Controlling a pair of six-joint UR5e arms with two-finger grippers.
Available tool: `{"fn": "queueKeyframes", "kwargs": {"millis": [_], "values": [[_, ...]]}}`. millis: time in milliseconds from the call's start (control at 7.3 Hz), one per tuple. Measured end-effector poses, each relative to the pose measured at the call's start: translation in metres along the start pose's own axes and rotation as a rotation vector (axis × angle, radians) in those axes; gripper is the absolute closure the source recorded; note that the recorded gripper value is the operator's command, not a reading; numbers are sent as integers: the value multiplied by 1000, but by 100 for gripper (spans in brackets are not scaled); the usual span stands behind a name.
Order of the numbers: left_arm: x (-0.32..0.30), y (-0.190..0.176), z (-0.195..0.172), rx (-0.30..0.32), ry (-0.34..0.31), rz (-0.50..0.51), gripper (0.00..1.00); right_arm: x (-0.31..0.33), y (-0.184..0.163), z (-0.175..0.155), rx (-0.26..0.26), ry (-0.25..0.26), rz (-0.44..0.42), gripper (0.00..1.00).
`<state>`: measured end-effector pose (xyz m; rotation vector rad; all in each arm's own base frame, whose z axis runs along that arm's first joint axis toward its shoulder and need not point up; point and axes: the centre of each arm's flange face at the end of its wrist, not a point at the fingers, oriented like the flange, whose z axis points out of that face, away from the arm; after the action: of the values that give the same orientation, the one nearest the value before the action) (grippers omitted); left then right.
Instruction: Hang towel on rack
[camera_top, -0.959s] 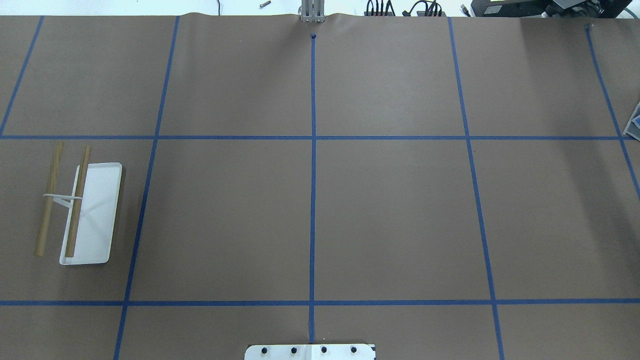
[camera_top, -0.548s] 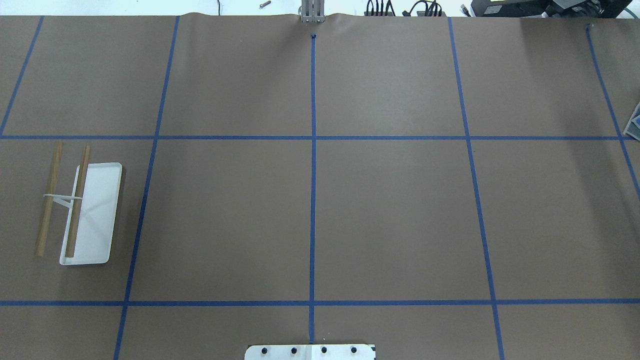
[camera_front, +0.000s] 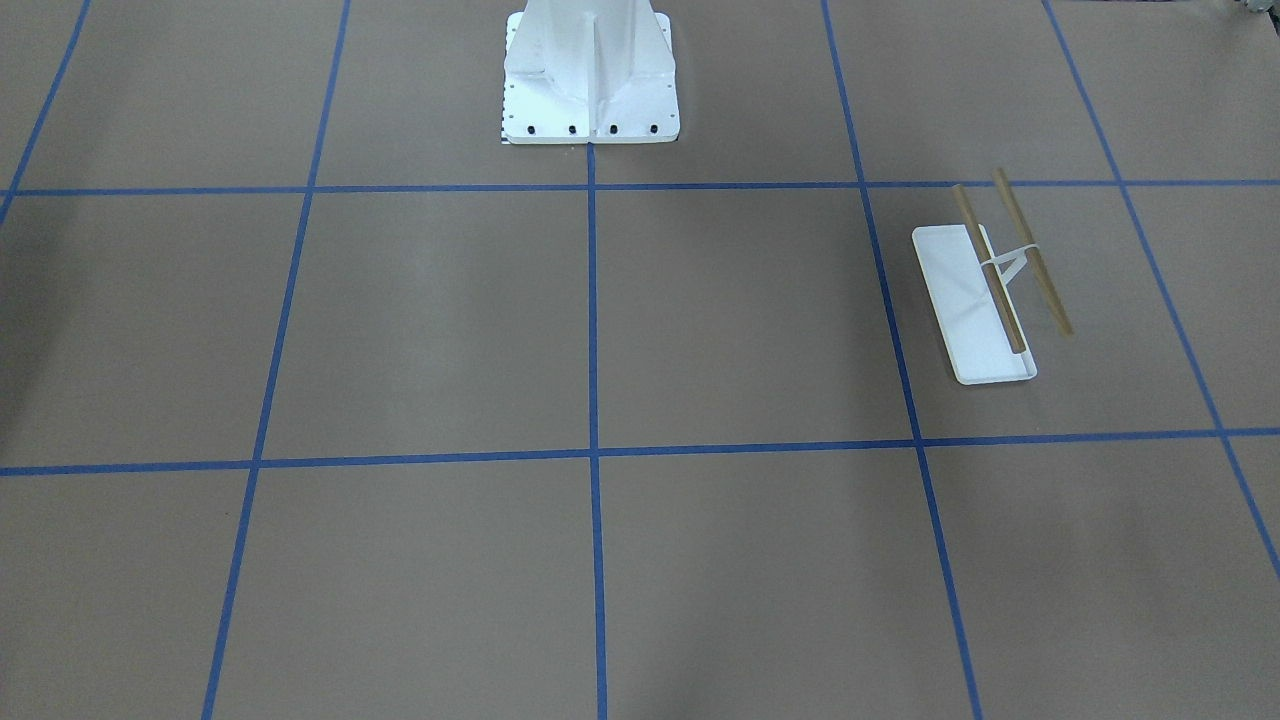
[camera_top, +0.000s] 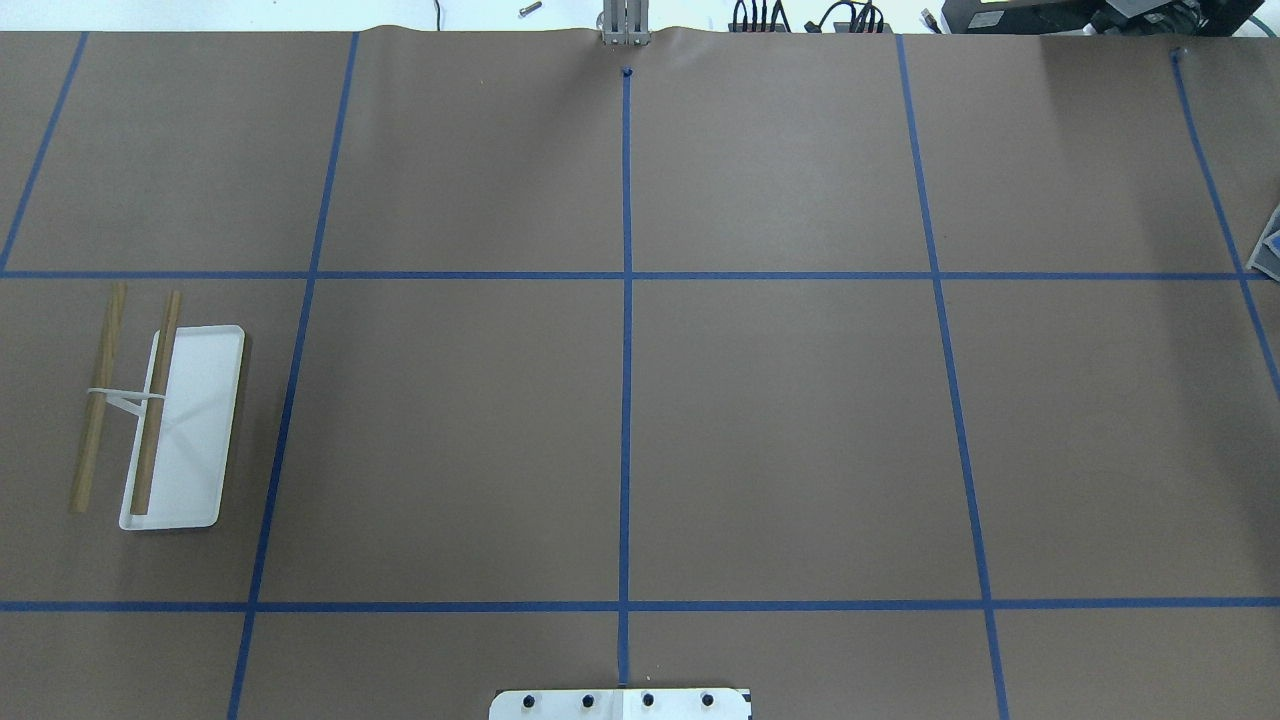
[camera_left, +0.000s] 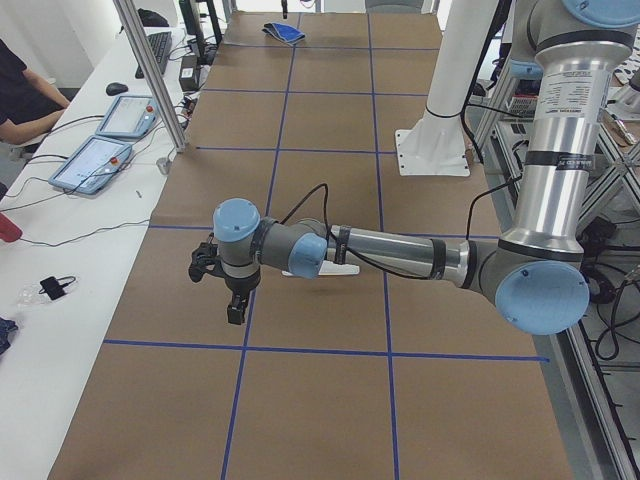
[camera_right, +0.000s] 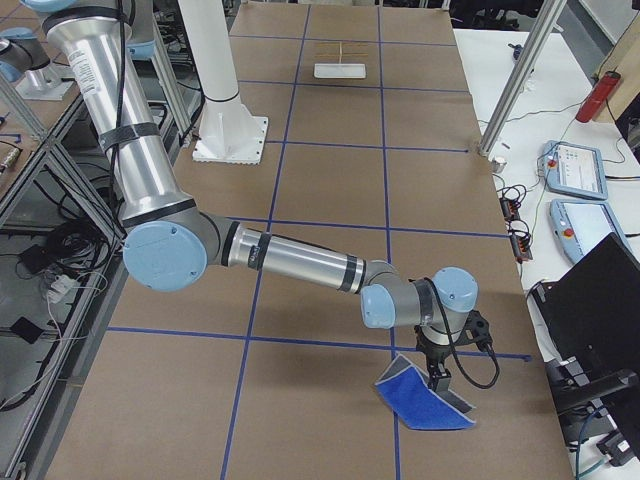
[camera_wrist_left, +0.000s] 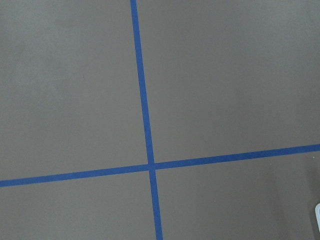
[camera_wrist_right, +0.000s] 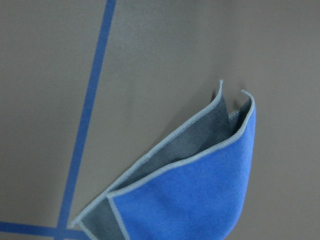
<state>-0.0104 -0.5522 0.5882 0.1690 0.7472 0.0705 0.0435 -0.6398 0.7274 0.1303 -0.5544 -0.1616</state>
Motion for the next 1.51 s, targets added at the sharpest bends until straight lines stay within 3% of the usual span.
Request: {"fn": "queueKeyframes", "kwargs": {"millis": [274, 548, 822, 1507], "values": [[2, 1, 9, -18, 1, 3, 2, 9, -2, 22, 29, 51, -39, 0], [2, 1, 14, -26, 0, 4, 2, 0, -29, 27, 53, 67, -40, 0], [2, -2, 14, -24, -5, 5, 2, -26, -52, 41, 63, 120, -14, 0], [3, -11, 13, -18, -19, 8, 2, -33, -45, 88, 47, 216, 44, 0]]}}
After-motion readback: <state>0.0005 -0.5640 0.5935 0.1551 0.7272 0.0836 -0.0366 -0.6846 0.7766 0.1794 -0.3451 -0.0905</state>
